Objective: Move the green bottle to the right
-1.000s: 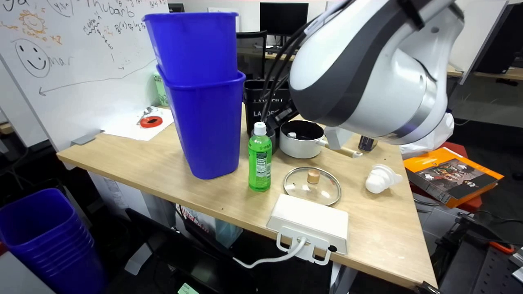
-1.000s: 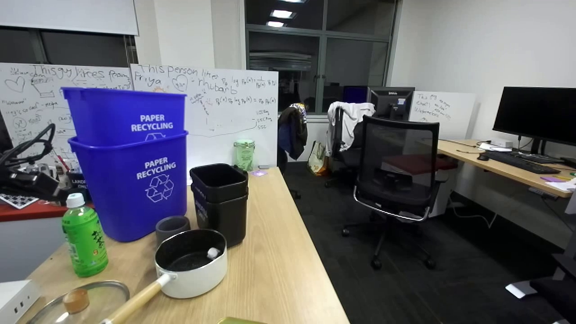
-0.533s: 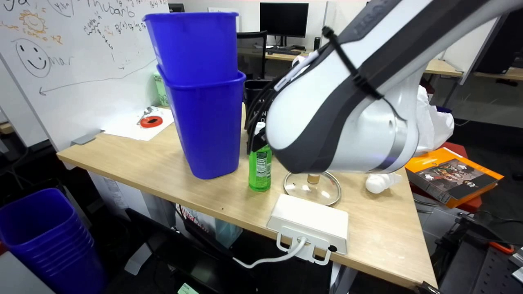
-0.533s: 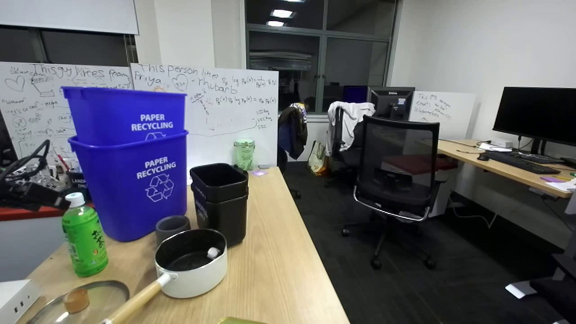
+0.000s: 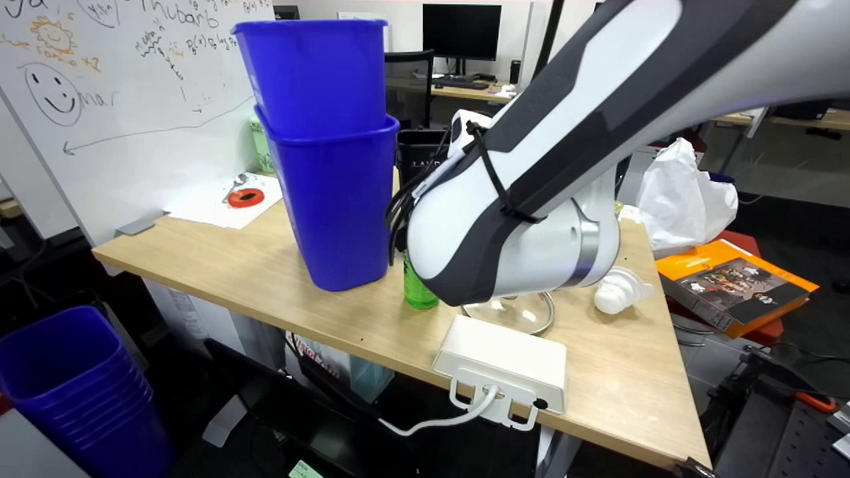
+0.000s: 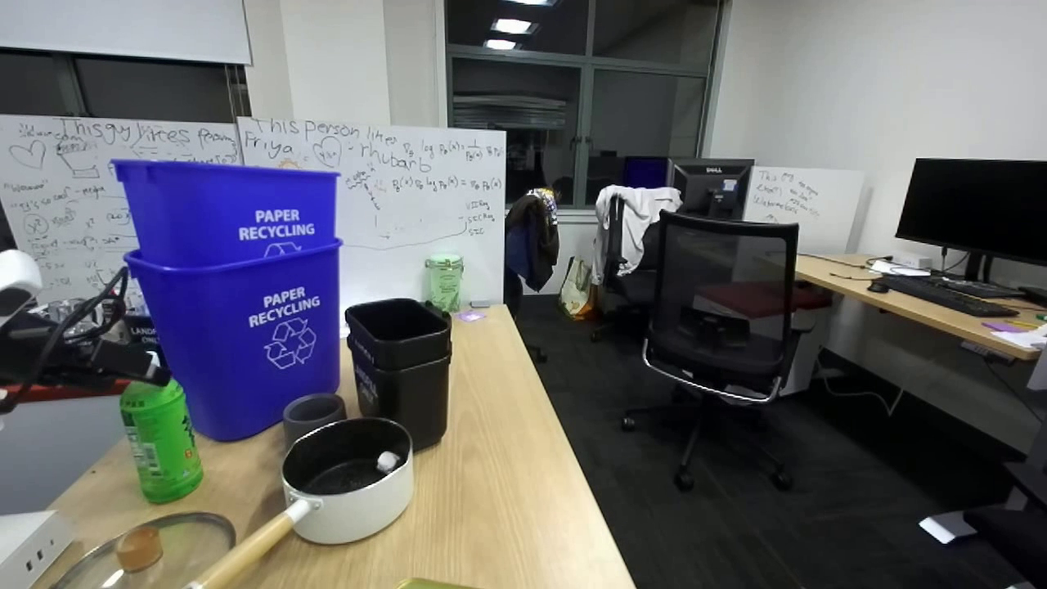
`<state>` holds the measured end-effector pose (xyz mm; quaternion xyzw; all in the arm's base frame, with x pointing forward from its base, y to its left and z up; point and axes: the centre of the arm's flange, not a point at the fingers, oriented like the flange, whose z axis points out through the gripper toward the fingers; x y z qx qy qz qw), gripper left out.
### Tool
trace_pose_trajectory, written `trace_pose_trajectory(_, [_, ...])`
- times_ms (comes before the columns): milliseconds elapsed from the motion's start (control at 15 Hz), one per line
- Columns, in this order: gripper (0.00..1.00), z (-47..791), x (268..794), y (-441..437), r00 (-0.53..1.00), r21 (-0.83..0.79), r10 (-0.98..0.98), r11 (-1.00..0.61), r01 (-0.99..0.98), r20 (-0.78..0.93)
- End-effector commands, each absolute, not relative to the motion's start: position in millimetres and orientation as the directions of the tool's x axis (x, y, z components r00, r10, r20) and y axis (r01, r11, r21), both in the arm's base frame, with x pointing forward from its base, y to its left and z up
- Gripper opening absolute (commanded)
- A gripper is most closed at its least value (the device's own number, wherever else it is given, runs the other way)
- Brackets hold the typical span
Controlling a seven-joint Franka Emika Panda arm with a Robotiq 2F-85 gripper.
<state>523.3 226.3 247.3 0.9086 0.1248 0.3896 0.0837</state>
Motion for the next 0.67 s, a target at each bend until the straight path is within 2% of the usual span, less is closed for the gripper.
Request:
trace_pose_trajectory(0, [1.00, 231.9, 529.0, 219.4, 0.670, 0.238, 0.260, -0.963, 0.126, 0.696])
trace_pose_trajectory(67, [0.97, 230.0, 529.5, 219.0, 0.667, 0.232, 0.247, -0.966, 0.114, 0.703])
trace_pose_trajectory(133, [0.74, 228.7, 530.1, 218.8, 0.669, 0.227, 0.233, -0.969, 0.098, 0.706])
trace_pose_trajectory(267, [0.69, 230.5, 533.6, 218.9, 0.661, 0.219, 0.215, -0.973, 0.079, 0.718])
trace_pose_trajectory(600, [0.36, 241.4, 538.3, 216.4, 0.661, 0.184, 0.164, -0.982, 0.040, 0.732])
